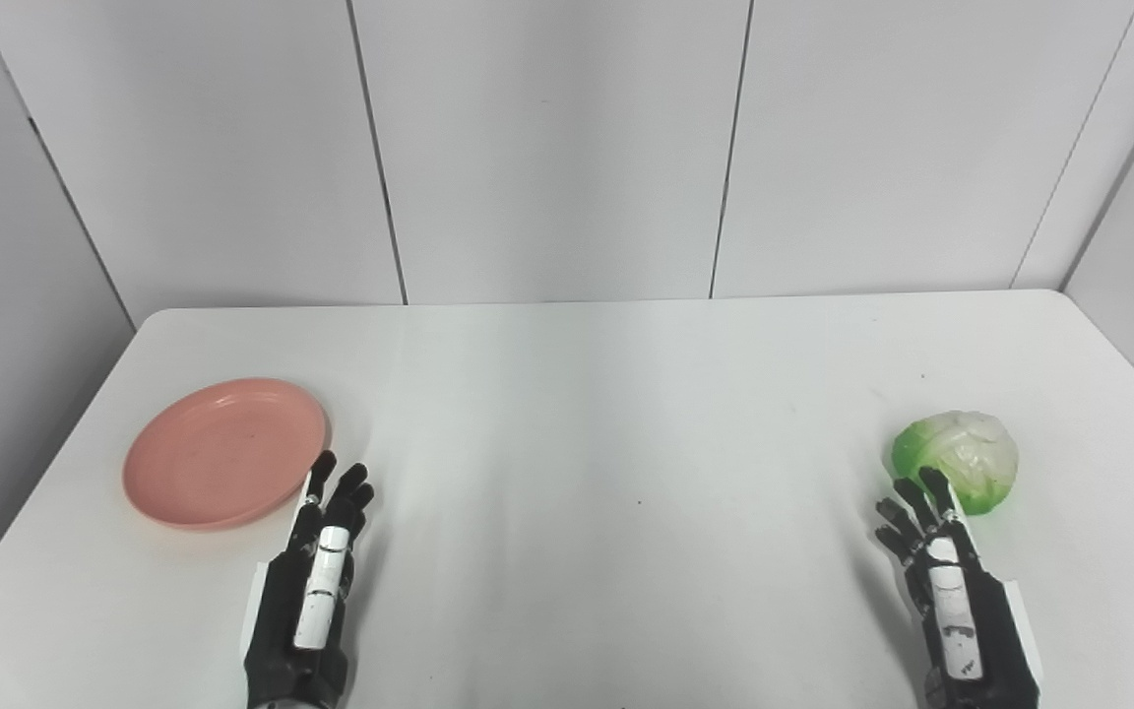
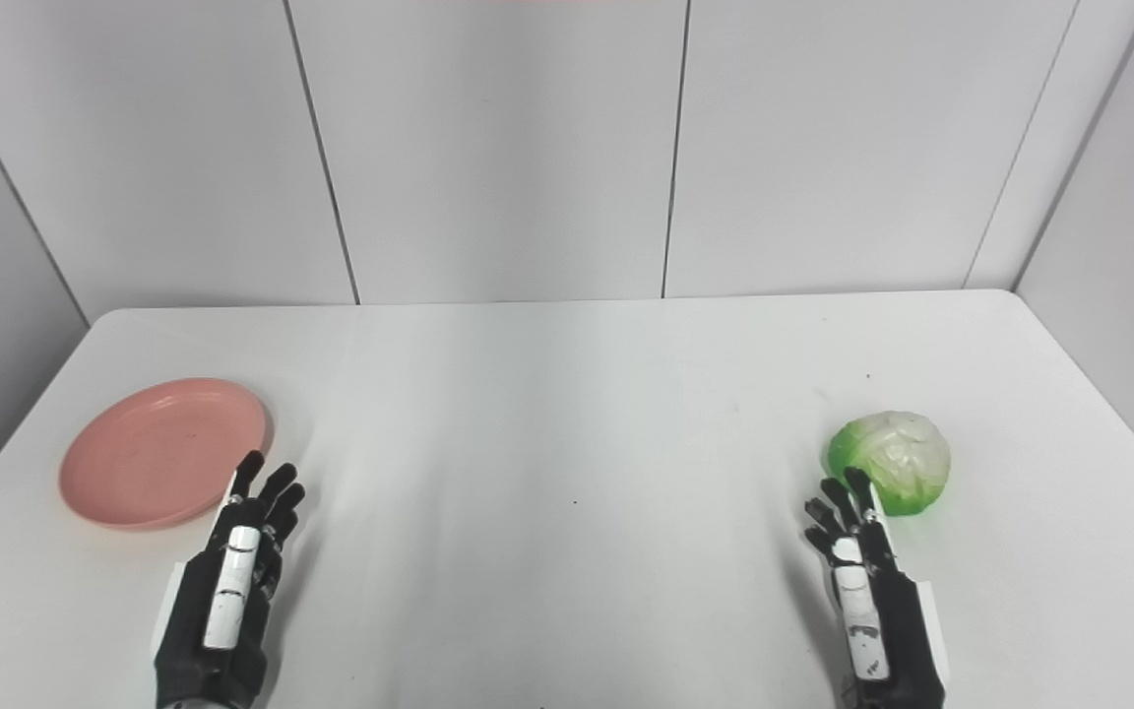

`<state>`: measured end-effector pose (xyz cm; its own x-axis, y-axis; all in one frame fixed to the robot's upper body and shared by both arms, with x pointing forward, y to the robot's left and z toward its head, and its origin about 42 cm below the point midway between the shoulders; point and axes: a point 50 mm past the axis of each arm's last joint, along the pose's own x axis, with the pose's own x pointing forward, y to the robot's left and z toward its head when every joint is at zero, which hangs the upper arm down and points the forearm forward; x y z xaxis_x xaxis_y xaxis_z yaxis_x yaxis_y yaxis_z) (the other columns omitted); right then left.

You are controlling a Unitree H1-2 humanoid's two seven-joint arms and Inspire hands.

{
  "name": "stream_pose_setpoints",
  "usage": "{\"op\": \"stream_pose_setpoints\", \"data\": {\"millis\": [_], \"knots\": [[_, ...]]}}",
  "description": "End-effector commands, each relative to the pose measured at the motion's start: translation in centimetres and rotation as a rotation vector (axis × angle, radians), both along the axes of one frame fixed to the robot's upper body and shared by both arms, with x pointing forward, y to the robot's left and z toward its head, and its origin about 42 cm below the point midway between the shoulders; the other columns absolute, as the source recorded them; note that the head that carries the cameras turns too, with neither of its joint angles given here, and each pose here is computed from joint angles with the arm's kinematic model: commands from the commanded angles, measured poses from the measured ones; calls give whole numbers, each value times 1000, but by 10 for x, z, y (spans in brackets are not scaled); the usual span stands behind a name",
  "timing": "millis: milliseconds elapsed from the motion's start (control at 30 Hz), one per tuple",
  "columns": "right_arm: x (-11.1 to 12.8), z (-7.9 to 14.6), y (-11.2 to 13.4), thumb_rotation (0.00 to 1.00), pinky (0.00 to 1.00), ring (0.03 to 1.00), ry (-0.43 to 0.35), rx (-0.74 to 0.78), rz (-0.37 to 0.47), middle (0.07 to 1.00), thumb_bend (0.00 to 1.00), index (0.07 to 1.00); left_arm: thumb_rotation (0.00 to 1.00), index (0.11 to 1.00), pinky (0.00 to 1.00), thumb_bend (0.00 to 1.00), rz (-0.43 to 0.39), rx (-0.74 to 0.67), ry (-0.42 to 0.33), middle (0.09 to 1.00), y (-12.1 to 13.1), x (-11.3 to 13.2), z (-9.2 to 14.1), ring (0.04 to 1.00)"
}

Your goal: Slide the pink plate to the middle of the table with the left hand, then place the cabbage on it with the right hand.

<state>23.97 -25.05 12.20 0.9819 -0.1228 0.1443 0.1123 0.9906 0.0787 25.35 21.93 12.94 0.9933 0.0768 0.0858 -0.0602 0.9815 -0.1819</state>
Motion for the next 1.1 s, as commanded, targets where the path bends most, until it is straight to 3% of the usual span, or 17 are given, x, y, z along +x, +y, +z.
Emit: {"op": "stream_pose_setpoints", "data": {"millis": [0, 333, 433, 667, 900, 1067], "knots": [[-12, 4, 4, 928, 895, 888, -6, 4, 6, 926, 863, 954, 775, 966, 1000, 796, 3, 6, 8, 935, 1, -9, -2, 943], [-16, 10, 7, 927, 897, 893, 13, -7, 18, 926, 882, 929, 766, 947, 1000, 798, 8, 7, -5, 934, 4, -12, 6, 941], [-18, 10, 8, 958, 894, 891, 23, -30, 28, 917, 872, 874, 768, 952, 1000, 803, -4, 6, 2, 941, 4, -14, 7, 950], [-20, 11, 10, 954, 888, 888, 30, -22, 41, 911, 859, 873, 771, 980, 1000, 825, -44, 6, 17, 963, 4, -15, 6, 978], [-23, -5, 4, 965, 915, 905, 39, -24, 58, 922, 861, 877, 775, 978, 1000, 824, -45, 19, 16, 965, -2, -19, -11, 978], [-24, -23, -10, 984, 949, 930, 42, -25, 72, 938, 831, 883, 785, 966, 1000, 749, -47, 24, 6, 948, -16, -21, -27, 962]]}}
